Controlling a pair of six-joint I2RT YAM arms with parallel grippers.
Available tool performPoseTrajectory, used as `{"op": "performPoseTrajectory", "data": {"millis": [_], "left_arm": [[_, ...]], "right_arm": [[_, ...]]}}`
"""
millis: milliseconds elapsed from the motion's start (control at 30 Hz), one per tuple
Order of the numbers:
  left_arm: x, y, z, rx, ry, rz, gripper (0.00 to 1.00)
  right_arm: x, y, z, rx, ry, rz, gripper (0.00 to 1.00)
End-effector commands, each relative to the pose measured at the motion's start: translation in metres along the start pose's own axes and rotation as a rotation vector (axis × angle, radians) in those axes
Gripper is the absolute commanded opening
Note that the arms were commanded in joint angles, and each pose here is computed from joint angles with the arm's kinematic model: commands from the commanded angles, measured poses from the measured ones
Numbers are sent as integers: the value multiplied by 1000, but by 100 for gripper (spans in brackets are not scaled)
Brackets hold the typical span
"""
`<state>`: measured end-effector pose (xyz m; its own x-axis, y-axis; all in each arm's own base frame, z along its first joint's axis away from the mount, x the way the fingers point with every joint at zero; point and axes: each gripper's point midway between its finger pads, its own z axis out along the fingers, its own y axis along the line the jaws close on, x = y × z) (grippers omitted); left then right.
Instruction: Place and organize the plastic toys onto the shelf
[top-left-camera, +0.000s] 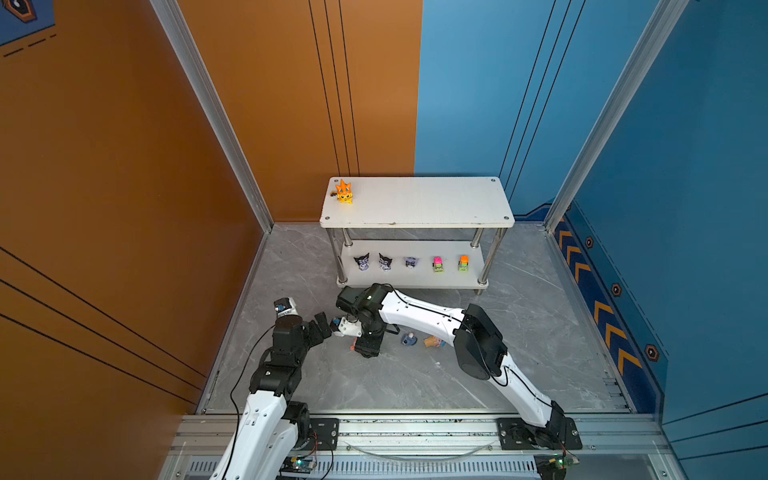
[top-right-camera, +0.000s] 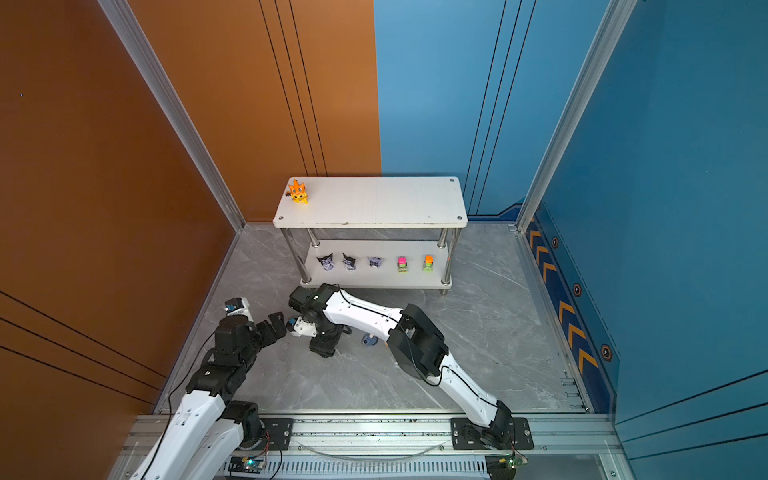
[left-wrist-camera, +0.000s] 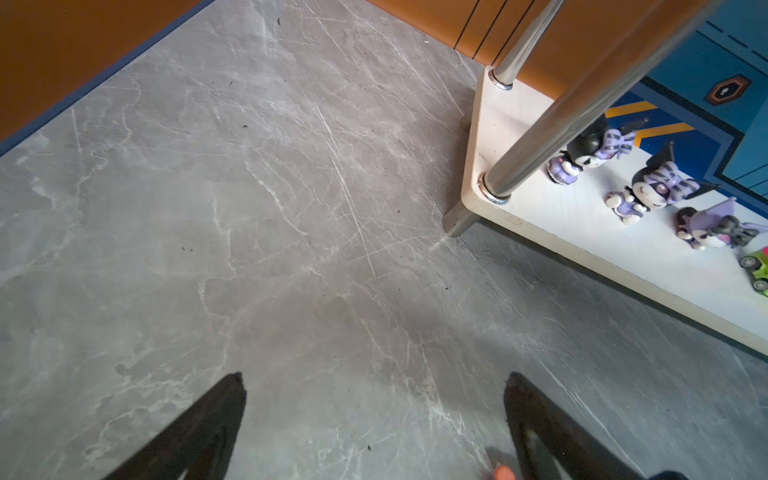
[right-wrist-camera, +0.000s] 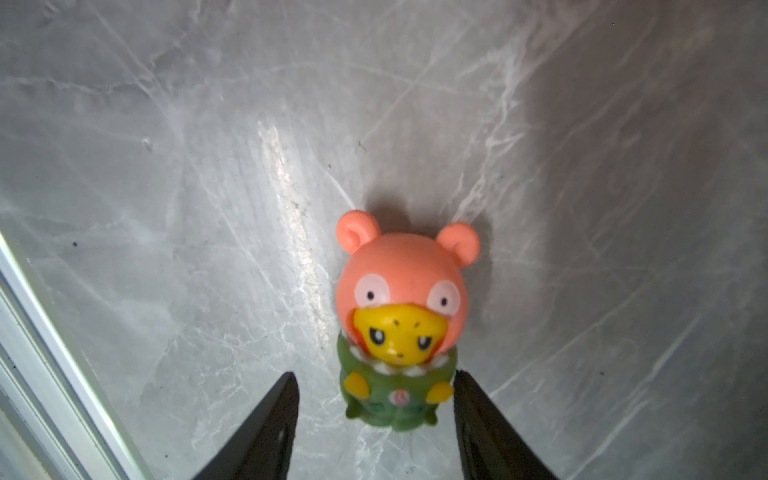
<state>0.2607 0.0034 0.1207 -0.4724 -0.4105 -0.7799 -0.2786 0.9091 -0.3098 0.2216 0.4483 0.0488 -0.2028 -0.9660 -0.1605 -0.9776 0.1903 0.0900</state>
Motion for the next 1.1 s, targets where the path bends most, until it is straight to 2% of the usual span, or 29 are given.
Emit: {"op": "performPoseTrajectory", "data": {"millis": [0,400,1067], "left_arm": [[3,2,1,0,9,-10,98],[0,2,-1,4,-12,-12,98],[0,1,-2,12,-13,-7,98]], "right_arm": [[0,0,-1,-4,36,-20,60],[-10,-5,11,-31,42,-21,59],[-10,-5,18,-43,56,-10,32]]}}
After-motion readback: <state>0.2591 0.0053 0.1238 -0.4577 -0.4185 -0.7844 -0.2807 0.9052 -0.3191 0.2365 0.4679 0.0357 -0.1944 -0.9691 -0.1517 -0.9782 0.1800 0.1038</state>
